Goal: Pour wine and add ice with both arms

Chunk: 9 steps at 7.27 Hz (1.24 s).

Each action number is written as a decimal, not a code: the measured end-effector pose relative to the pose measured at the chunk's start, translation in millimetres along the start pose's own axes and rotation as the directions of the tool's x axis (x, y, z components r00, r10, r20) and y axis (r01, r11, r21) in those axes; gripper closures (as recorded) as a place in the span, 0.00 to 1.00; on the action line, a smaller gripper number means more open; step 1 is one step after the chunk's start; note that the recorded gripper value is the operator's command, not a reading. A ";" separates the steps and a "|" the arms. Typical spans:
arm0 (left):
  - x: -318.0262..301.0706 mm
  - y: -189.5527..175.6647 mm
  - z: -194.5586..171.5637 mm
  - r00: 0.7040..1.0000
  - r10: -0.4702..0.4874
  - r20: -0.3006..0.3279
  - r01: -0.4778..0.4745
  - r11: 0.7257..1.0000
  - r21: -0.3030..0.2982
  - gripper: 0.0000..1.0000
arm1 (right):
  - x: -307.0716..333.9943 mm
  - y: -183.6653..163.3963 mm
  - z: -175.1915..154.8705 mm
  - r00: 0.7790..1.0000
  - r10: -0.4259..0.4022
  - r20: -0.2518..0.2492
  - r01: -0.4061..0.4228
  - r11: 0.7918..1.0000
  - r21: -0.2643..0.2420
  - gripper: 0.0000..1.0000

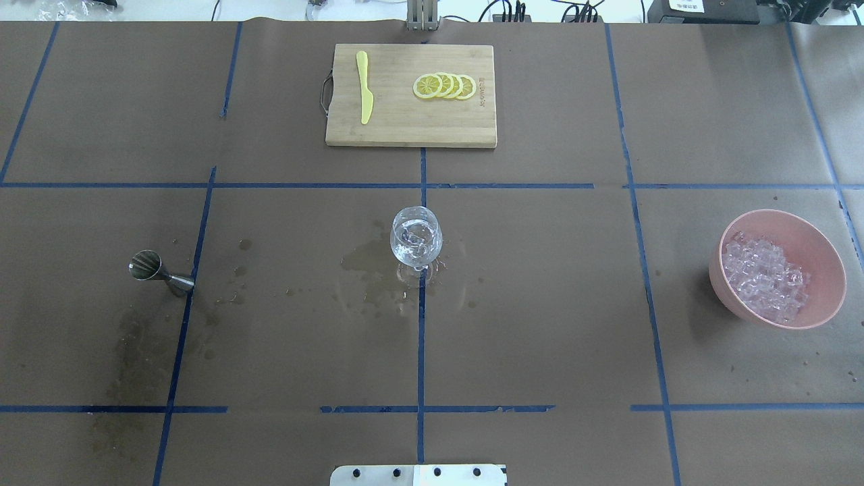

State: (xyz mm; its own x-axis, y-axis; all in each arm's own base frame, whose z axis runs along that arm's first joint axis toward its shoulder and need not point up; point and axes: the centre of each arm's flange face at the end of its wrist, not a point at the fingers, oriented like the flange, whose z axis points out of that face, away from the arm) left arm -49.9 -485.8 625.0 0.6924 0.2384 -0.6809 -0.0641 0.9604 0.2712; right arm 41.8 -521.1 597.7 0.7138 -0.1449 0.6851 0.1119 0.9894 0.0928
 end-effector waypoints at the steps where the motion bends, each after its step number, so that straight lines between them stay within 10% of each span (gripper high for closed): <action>1: -1.4 2.2 1.6 1.000 -0.014 0.000 0.014 1.000 -0.011 0.00 | -0.3 -1.5 -1.1 0.999 0.034 0.004 -0.034 0.999 0.002 0.00; 9: -28.7 -14.2 -28.0 0.991 -0.132 0.007 0.132 0.991 -0.013 0.00 | 16.4 16.3 1.5 0.991 0.123 0.061 -0.123 0.992 -0.003 0.00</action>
State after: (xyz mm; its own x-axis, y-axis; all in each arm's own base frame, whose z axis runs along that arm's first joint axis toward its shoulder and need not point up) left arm -89.0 -502.3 621.7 0.6998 0.1085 -0.7061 0.0185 0.9853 0.1698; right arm 54.3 -507.3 611.6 0.6788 -0.0211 0.7340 0.0250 0.9997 0.0057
